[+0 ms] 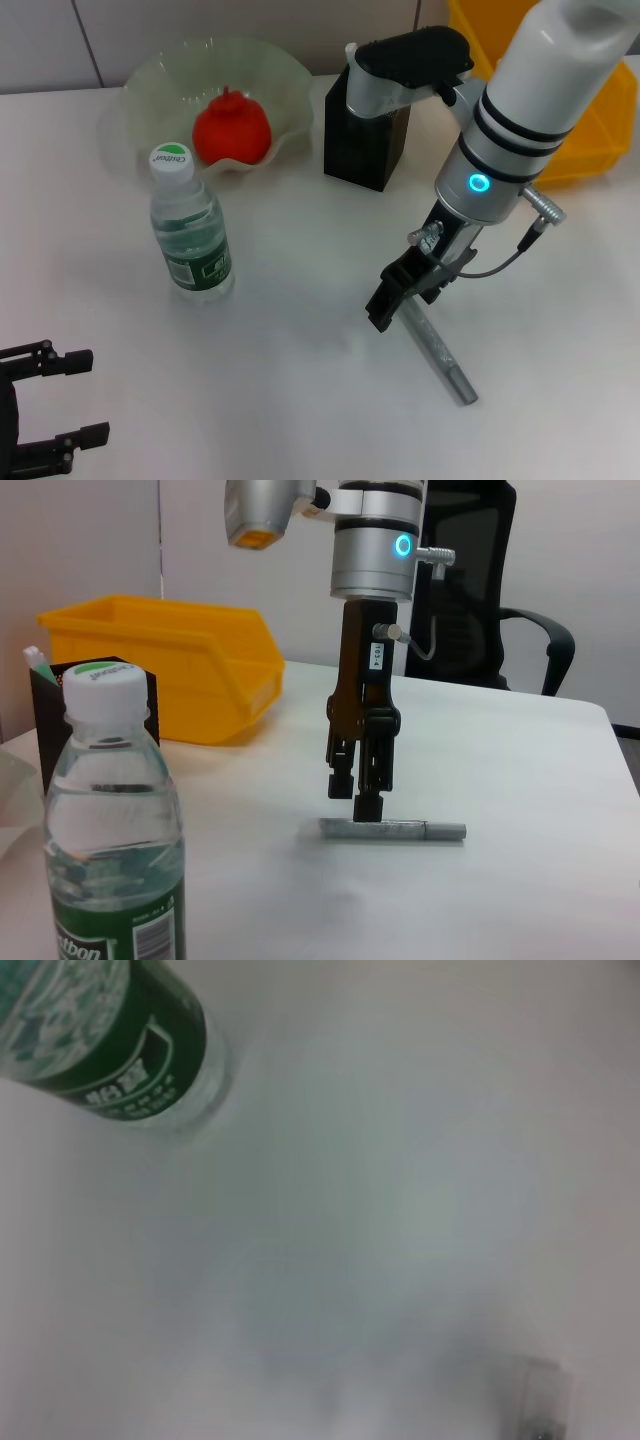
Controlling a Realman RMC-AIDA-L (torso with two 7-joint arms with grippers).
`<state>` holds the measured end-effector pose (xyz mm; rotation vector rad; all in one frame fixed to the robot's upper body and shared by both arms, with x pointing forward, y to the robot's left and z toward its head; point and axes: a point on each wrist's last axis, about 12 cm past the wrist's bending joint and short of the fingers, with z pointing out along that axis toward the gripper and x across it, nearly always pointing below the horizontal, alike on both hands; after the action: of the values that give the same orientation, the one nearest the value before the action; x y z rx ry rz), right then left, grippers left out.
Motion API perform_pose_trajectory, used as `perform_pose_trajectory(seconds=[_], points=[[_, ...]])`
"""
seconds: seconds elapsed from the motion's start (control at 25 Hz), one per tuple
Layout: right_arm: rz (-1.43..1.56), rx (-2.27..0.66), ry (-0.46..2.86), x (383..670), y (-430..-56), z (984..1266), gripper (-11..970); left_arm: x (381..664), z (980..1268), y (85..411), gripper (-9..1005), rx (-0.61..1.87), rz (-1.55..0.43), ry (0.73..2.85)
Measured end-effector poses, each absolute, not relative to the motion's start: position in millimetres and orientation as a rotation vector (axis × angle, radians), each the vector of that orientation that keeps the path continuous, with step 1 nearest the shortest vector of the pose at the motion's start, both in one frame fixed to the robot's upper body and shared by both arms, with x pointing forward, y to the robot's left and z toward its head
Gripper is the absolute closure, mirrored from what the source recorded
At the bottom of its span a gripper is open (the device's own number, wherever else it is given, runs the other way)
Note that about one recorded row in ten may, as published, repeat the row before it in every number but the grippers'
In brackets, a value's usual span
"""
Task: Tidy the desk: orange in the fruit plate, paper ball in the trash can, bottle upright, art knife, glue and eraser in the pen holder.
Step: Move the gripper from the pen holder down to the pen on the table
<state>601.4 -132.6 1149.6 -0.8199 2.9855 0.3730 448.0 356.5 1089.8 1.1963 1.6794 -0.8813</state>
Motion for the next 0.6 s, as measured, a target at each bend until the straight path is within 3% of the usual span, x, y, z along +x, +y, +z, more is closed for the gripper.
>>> perform_pose_trajectory(seconds=[0.6], points=[[0.337, -0.742, 3.014, 605, -145, 1137, 236, 453, 1089, 354, 274, 1.197, -0.863, 1.679]])
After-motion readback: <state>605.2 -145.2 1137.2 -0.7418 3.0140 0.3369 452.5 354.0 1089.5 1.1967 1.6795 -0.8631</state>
